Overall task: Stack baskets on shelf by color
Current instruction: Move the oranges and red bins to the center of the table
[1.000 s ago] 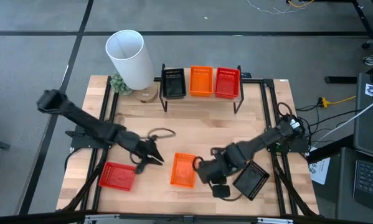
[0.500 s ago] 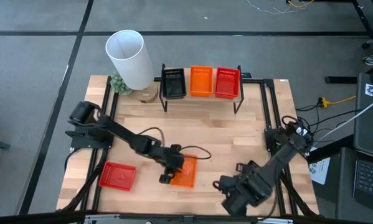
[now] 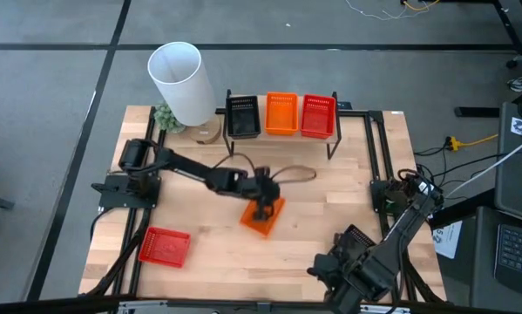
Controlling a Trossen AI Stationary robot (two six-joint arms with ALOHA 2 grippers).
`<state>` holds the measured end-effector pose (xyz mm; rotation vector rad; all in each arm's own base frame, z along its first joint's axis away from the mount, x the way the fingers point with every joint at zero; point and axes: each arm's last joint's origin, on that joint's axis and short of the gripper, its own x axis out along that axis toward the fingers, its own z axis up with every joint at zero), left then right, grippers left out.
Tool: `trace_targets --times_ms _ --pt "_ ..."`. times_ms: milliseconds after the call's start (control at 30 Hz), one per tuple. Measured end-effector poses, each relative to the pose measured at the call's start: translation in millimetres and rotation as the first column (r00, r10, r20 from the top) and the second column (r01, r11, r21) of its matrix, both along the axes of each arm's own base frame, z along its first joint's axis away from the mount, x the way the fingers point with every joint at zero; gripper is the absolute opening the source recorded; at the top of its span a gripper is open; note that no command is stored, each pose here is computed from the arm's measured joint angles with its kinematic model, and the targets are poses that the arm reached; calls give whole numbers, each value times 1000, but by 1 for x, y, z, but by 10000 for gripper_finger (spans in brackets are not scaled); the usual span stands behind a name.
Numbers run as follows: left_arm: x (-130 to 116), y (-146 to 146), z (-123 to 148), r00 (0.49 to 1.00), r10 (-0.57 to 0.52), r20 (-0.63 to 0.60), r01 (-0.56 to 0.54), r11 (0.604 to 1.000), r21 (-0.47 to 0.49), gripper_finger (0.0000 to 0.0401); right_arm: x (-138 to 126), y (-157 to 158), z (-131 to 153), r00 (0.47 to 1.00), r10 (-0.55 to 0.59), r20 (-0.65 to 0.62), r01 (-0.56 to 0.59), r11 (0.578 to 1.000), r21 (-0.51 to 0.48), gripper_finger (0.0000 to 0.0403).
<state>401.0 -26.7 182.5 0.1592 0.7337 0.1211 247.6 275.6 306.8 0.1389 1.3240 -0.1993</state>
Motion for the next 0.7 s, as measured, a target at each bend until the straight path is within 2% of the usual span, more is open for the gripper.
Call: trace_targets --times_ms 100,167,233,300,400,567,700 --pt "8 13 14 999 40 34 -40 999 13 74 1 -1 0 1000 -3 20 3 1000 -16 100" --pt "7 10 28 1000 -11 20 12 998 -55 74 1 -1 0 1000 -3 20 3 1000 -17 100" --pt "1 -2 46 994 -108 -13 104 983 -153 74 0 0 0 1000 0 20 1 1000 -17 100" --pt "-14 -16 64 975 -196 -106 165 955 -245 74 -1 1 0 1000 5 20 -5 1000 -17 100" --pt "-47 -42 78 922 -248 -296 153 938 -310 74 -5 4 0 1000 19 20 -18 1000 -17 100" --pt "-101 -86 94 830 -232 -507 45 935 -353 74 -9 8 0 997 35 71 -31 998 -59 100" --pt "-134 -128 92 757 -208 -619 -6 946 -324 74 -10 10 1 992 40 120 -30 996 -89 100"
